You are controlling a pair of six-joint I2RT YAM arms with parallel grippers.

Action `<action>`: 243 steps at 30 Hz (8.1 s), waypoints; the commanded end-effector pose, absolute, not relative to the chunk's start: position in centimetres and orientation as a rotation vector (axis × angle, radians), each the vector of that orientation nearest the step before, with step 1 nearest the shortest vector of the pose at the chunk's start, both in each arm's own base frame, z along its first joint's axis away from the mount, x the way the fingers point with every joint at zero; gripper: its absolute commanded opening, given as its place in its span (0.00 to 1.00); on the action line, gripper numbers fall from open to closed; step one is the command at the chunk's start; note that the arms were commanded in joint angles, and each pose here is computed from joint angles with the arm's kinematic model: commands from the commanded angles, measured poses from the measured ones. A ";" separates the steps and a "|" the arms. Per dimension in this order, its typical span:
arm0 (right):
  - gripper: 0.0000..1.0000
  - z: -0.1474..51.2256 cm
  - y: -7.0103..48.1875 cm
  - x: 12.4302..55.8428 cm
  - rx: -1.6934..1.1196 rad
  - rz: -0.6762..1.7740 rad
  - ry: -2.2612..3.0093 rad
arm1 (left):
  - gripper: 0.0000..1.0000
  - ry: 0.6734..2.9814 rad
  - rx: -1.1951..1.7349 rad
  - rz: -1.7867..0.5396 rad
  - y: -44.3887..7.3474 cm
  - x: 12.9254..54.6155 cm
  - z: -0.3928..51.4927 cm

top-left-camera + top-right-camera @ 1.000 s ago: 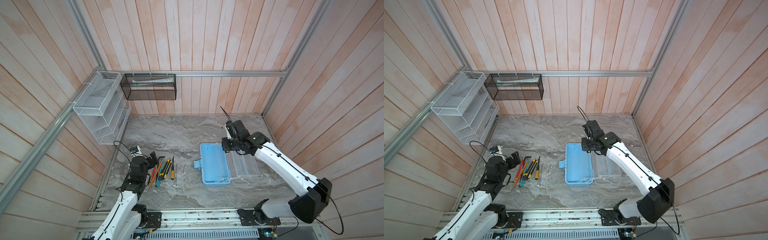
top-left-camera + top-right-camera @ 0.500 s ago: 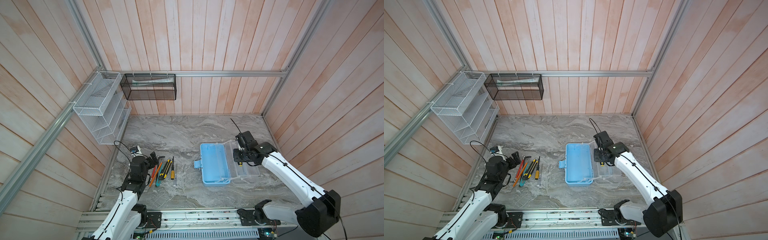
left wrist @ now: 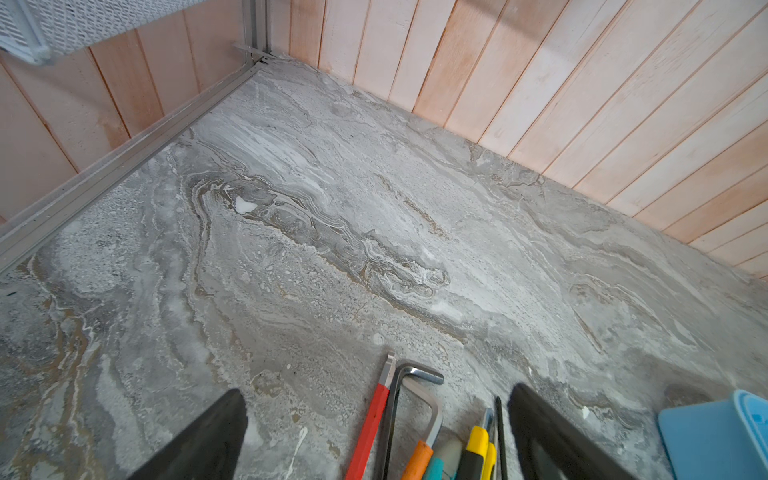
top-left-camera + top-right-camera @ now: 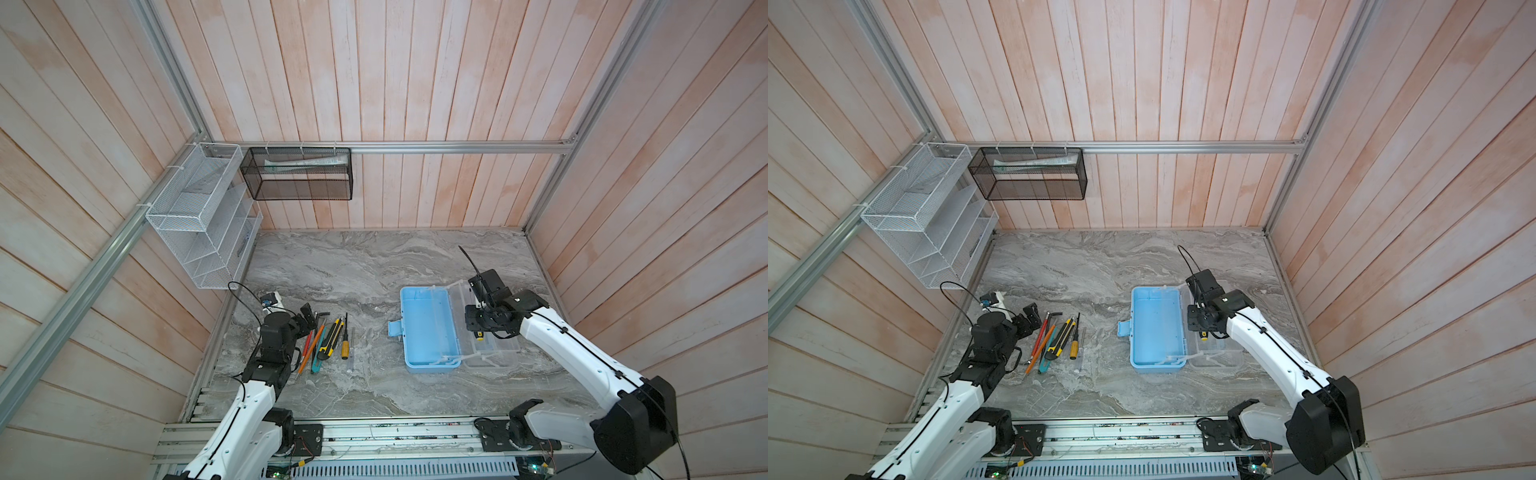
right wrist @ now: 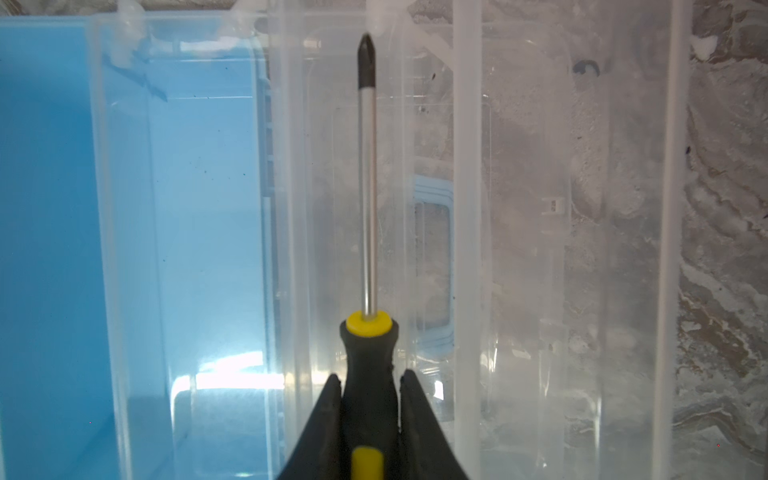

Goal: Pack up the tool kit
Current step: 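Lower the screwdriver into the clear lid compartment and open the right gripper, then move the open right gripper back over the row of tools, then lower the right gripper and grasp the clear-handled flat screwdriver, then lift the clear-handled screwdriver off the table with the right gripper, then carry the clear-handled screwdriver over the clear lid with the right gripper, then lower the screwdriver into the lid compartment and open the right gripper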

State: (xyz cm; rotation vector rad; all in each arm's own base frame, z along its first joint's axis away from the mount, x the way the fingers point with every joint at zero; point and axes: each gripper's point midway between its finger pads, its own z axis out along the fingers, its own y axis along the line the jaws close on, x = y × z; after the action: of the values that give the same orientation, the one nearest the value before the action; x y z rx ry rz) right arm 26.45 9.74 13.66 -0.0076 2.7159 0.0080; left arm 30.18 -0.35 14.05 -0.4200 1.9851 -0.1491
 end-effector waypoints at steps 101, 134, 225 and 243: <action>0.37 -0.7 41.8 18.6 -0.685 0.193 2.882 | 1.00 1.973 -0.467 -0.133 0.5 29.9 13.9; 0.34 3.8 38.4 21.9 -0.829 0.137 2.755 | 1.00 1.969 -0.451 -0.148 0.3 29.9 14.0; 0.00 16.7 7.2 27.6 -0.037 -0.277 2.658 | 1.00 1.975 -0.453 -0.147 0.3 30.0 13.9; 0.21 15.0 8.1 27.4 -0.048 -0.222 2.725 | 1.00 1.982 -0.450 -0.147 0.3 30.1 13.8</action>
State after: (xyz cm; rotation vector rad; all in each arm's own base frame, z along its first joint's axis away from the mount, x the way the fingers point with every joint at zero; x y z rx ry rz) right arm 27.64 7.93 14.83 -0.0482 2.7002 -0.2373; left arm 30.13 0.29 14.08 -0.4589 1.9763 -0.1469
